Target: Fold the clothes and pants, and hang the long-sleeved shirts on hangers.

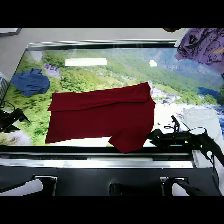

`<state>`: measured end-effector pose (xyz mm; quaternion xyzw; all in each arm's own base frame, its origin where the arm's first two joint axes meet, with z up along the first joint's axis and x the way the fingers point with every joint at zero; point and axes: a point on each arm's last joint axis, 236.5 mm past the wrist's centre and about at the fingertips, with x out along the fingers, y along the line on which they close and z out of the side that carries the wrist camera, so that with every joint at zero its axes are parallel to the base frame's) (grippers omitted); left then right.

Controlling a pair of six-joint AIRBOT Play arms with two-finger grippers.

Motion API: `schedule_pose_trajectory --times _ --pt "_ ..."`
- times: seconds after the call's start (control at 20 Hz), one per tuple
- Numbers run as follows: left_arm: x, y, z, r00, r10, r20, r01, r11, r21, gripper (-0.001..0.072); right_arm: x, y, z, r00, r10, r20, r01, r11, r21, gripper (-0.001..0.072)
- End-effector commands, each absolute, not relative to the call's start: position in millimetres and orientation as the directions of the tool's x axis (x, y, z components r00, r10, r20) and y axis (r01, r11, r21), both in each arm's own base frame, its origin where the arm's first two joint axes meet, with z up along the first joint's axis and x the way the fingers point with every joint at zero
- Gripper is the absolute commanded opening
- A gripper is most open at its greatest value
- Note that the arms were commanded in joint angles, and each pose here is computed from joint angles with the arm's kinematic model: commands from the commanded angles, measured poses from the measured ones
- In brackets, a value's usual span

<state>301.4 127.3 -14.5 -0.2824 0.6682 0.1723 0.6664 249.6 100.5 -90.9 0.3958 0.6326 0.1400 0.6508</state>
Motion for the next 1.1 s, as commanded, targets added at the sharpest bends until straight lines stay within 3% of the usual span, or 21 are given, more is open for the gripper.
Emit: schedule_pose_trajectory --times 0.0,0.25,0.3,0.35,0.4,0.45,0.55,0.65,0.75,1.05 --pt "301.3 127.2 -14.5 0.047 -0.147 -0.988 -0.607 0.781 -0.146 0.0618 258.1 103.2 -97.8 0.189 0.697 -0.692 0.345 0.613 0.711 0.0480" --pt "295.5 124.0 -14.2 0.024 -0.161 -0.987 -0.629 0.764 -0.140 0.0619 239.7 143.8 -111.2 0.066 0.716 -0.695 0.284 0.654 0.701 0.0475" --pt "292.7 122.4 -14.0 0.011 -0.168 -0.986 -0.628 0.766 -0.138 0.0619 239.4 149.1 -110.9 0.063 0.718 -0.693 0.283 0.653 0.702 0.0350" --pt "290.9 122.0 -13.7 0.005 -0.172 -0.985 -0.627 0.766 -0.137 0.0619 240.4 151.5 -109.8 0.067 0.722 -0.689 0.284 0.648 0.707 0.0174" --pt "289.6 122.7 -13.7 0.003 -0.173 -0.985 -0.616 0.776 -0.139 0.0619 241.8 151.2 -108.4 0.071 0.726 -0.684 0.287 0.642 0.711 0.0072" --pt "287.8 124.9 -15.2 0.004 -0.174 -0.985 -0.616 0.775 -0.140 0.0619 240.8 151.8 -107.0 0.064 0.729 -0.681 0.284 0.641 0.713 0.0023" --pt "284.1 122.7 -23.6 0.042 -0.228 -0.973 -0.619 0.759 -0.204 0.0619 238.0 155.6 -101.7 0.049 0.745 -0.665 0.280 0.629 0.725 0.0023" --pt "282.5 97.7 -32.8 0.108 -0.379 -0.919 -0.578 0.728 -0.369 0.0618 235.1 157.9 -94.9 0.041 0.755 -0.655 0.265 0.624 0.736 0.0023" --pt "268.9 76.1 -49.7 0.120 -0.489 -0.864 -0.595 0.661 -0.456 0.0619 237.4 156.5 -88.6 0.060 0.748 -0.661 0.241 0.632 0.737 0.0022" --pt "234.7 49.8 -93.0 0.065 -0.536 -0.842 -0.644 0.621 -0.445 0.0614 237.6 152.1 -80.7 0.079 0.728 -0.681 0.231 0.651 0.723 0.0023"
